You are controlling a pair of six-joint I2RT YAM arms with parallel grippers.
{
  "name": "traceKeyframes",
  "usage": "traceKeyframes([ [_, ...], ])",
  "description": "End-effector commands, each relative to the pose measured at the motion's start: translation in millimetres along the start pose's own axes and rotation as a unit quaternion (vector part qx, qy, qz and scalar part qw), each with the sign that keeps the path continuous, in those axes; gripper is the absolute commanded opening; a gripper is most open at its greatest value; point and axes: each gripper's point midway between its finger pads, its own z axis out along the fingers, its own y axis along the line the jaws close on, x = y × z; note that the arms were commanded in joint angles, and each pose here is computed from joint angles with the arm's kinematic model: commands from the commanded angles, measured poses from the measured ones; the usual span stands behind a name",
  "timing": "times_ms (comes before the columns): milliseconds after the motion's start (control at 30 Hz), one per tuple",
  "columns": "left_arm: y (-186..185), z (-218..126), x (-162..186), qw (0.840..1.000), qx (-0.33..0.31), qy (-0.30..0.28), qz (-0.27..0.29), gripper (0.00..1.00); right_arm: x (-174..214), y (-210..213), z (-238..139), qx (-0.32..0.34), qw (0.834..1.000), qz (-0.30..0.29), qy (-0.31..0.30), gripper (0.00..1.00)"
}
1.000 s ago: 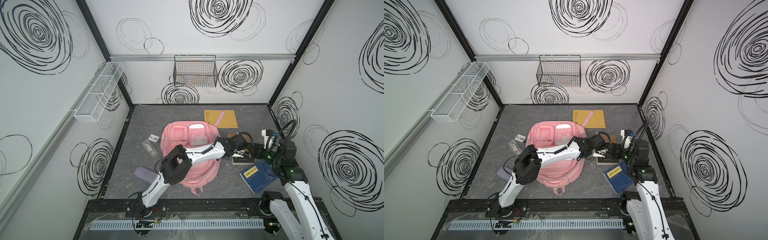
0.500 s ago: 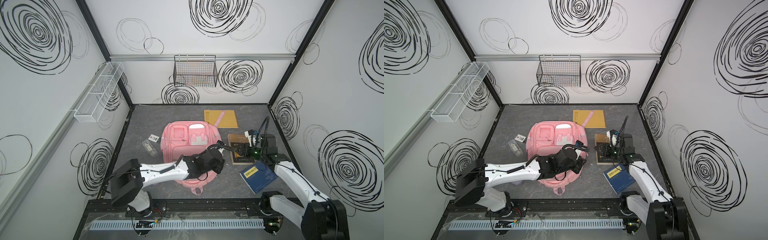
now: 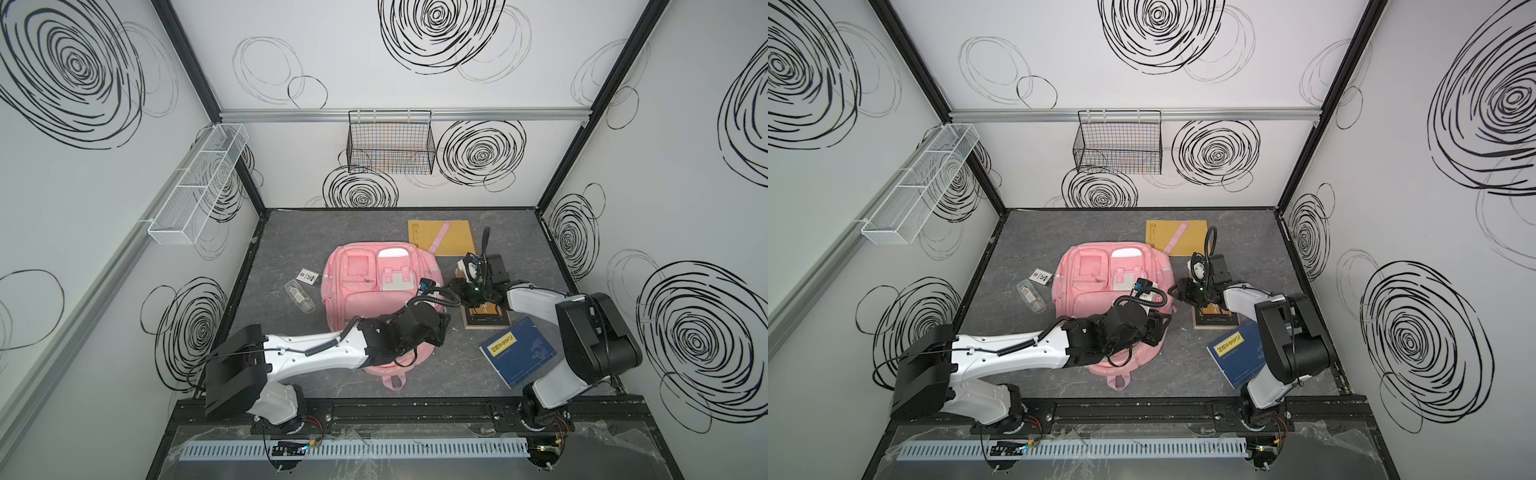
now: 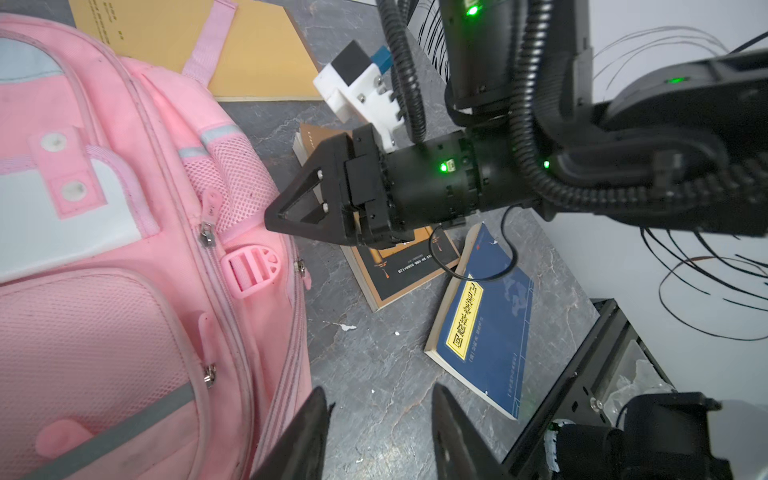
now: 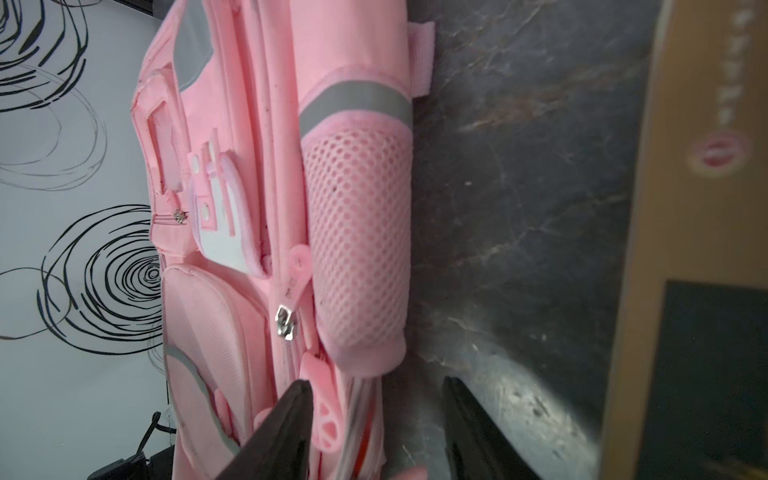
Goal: Pack the student bag
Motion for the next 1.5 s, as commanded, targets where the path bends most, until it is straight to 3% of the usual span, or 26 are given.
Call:
traceKeyframes([
  [0, 2.5, -9.7, -20.1, 0.999, -0.023, -0.020, 0.033, 0.45, -13.5, 13.7, 7.3, -0.029, 1.000, -0.004, -0.003, 0.54],
  [133, 10.6, -12.1, -22.4, 0.994, -0.053, -0.014, 0.096, 0.45, -15.7, 15.8, 19.6, -0.052, 0.999, 0.004, 0.016, 0.42],
  [267, 20.3, -15.5, -29.3, 0.975, -0.101, -0.002, 0.196, 0.44, -11.3, 31.4, 17.6, -0.098, 0.995, 0.013, 0.031, 0.10],
  [400, 34.7, -28.4, -46.1, 0.958, -0.166, 0.003, 0.232, 0.44, -15.5, 63.0, -7.6, -0.149, 0.988, 0.027, 0.005, 0.00],
  [533, 23.4, -42.0, -39.3, 0.974, -0.129, 0.016, 0.184, 0.44, -23.9, 101.7, -44.2, -0.202, 0.977, 0.046, -0.043, 0.00],
  [700, 3.7, -50.7, -13.7, 0.998, -0.043, 0.029, 0.047, 0.45, -31.9, 133.5, -80.0, -0.214, 0.970, 0.059, -0.100, 0.00],
  [833, -18.3, -52.3, -19.7, 0.998, 0.022, 0.007, -0.060, 0.49, -24.7, 146.7, -86.8, -0.216, 0.966, 0.081, -0.113, 0.00],
  [967, -15.2, -51.7, -31.9, 0.990, -0.009, -0.010, -0.138, 0.49, -13.7, 157.2, -87.4, -0.217, 0.962, 0.114, -0.120, 0.00],
  [1100, -17.3, -50.9, -32.0, 0.991, -0.022, -0.007, -0.132, 0.50, -5.7, 182.7, -94.9, -0.236, 0.957, 0.108, -0.132, 0.00],
  [1233, -18.1, -52.1, -35.8, 0.987, -0.002, -0.018, -0.161, 0.59, -0.9, 193.4, -97.8, -0.243, 0.955, 0.108, -0.134, 0.00],
  [1467, 4.6, -44.9, -25.9, 0.978, -0.041, -0.025, -0.205, 0.59, 1.0, 199.2, -108.1, -0.257, 0.949, 0.116, -0.144, 0.00],
])
